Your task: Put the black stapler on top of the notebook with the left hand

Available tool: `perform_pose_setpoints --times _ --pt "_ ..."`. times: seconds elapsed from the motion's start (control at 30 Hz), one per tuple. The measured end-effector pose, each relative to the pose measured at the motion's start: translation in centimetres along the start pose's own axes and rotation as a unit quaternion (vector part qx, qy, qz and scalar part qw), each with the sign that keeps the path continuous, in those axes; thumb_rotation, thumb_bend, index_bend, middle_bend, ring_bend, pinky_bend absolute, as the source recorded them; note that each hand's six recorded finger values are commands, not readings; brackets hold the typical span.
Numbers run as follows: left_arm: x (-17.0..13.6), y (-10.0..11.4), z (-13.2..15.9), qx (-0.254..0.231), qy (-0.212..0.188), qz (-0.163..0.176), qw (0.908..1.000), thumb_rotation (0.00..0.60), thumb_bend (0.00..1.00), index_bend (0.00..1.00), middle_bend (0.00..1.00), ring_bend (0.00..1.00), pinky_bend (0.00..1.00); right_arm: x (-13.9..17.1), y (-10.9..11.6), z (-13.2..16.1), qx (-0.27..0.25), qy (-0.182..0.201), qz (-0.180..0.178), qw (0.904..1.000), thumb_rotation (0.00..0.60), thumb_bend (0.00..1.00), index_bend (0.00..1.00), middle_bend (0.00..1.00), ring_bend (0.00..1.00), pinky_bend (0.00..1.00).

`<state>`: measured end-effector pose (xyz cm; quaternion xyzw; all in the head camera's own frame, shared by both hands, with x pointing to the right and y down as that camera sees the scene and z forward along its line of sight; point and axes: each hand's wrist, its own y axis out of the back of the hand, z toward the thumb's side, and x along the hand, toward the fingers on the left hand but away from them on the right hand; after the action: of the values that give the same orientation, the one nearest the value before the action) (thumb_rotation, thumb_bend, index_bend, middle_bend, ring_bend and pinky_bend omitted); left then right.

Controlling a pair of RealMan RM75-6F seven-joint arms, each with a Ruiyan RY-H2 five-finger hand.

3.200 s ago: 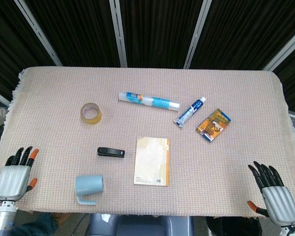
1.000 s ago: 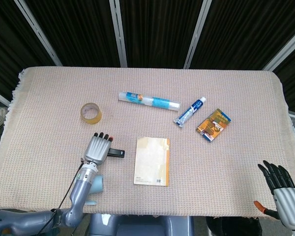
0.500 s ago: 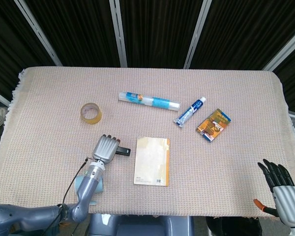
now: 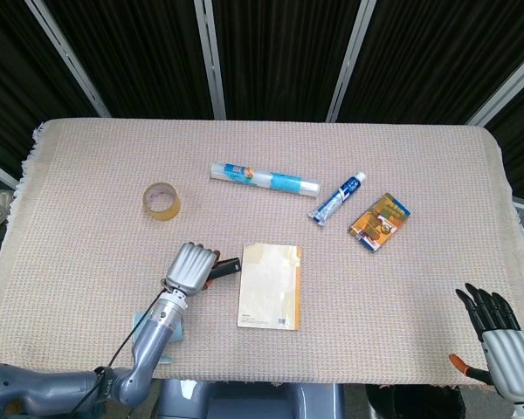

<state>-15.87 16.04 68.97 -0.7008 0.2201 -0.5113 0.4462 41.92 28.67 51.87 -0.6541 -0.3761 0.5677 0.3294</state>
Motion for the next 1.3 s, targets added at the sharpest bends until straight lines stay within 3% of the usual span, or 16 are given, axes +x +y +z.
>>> perform_pose_setpoints --times 0.3,0.8,1.07,1.13,1.3 --pt "-0.4 2.4 1.4 -0.011 -0.026 0.027 0.9992 0.6 0.33 0.78 0.62 0.55 0.58 -0.3 -0.2 0.1 0.001 -0.004 0.002 1.0 0.6 0.1 0.0 0.0 0.02 0.0" --pt "6.4 1.0 7.8 -0.044 -0.059 -0.017 0.9971 0.6 0.32 0.77 0.6 0.54 0.58 -0.7 0.1 -0.5 -0.009 -0.006 0.008 0.9999 0.6 0.1 0.0 0.0 0.02 0.0" --pt "7.1 0.5 10.6 -0.051 -0.078 -0.017 0.9955 0.6 0.31 0.75 0.58 0.53 0.58 -0.5 0.5 -0.6 -0.014 -0.005 0.003 0.9999 0.6 0.1 0.0 0.0 0.02 0.0" --pt "7.1 0.2 10.9 -0.051 -0.08 -0.018 0.9953 0.6 0.29 0.67 0.56 0.52 0.58 -0.3 0.6 -0.5 -0.013 -0.002 0.0 0.9999 0.6 0.1 0.0 0.0 0.02 0.0" --pt "6.5 0.3 11.5 -0.035 -0.088 -0.016 0.9954 0.6 0.22 0.37 0.46 0.47 0.58 -0.1 0.8 -0.7 -0.014 -0.008 -0.006 0.9999 0.6 0.1 0.0 0.0 0.02 0.0"
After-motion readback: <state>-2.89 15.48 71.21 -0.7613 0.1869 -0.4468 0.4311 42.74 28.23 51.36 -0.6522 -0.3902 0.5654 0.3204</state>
